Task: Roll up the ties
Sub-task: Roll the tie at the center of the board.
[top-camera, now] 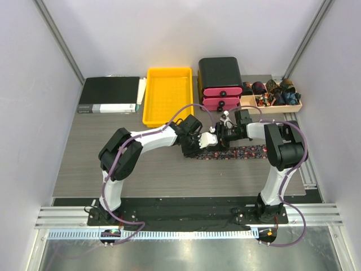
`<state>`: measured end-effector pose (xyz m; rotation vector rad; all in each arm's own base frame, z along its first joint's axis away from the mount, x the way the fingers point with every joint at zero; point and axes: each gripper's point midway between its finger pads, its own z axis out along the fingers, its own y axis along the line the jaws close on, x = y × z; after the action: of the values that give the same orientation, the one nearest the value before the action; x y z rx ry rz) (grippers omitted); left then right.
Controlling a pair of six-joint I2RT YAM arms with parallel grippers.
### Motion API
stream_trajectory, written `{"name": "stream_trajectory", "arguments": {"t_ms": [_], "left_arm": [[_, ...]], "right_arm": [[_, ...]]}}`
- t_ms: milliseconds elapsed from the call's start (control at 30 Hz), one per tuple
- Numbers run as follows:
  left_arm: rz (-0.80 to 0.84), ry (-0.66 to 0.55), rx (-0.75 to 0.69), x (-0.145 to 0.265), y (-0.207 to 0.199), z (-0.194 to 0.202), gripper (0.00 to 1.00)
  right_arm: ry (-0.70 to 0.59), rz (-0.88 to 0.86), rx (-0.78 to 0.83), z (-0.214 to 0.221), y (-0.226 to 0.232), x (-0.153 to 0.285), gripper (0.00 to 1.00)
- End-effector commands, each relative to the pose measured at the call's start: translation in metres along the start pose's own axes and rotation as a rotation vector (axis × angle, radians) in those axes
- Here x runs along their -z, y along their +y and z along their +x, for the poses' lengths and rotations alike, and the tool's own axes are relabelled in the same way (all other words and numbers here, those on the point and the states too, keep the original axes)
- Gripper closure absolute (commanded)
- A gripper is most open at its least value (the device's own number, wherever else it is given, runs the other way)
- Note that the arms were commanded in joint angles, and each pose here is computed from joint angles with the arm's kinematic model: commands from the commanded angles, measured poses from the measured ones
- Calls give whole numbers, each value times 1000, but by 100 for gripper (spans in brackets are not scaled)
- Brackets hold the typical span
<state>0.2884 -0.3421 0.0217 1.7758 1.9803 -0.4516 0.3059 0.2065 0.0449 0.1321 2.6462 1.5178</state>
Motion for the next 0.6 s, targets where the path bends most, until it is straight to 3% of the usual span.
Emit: {"name": "stream_trajectory", "arguments": {"t_ms": [0, 467, 500, 567], "left_arm": [[35, 180, 16, -4, -9, 45, 74], [38, 198, 29, -6, -8, 46, 67], [38, 200, 29, -6, -8, 47, 67], [37, 197, 27, -7, -8, 46, 67]], "right_arm": [[8, -33, 5, 11, 17, 2, 49], [8, -60, -5, 15, 19, -32, 56], [10, -59, -10, 16, 18, -33, 58], [10, -46, -13, 17, 13, -35, 78]]}}
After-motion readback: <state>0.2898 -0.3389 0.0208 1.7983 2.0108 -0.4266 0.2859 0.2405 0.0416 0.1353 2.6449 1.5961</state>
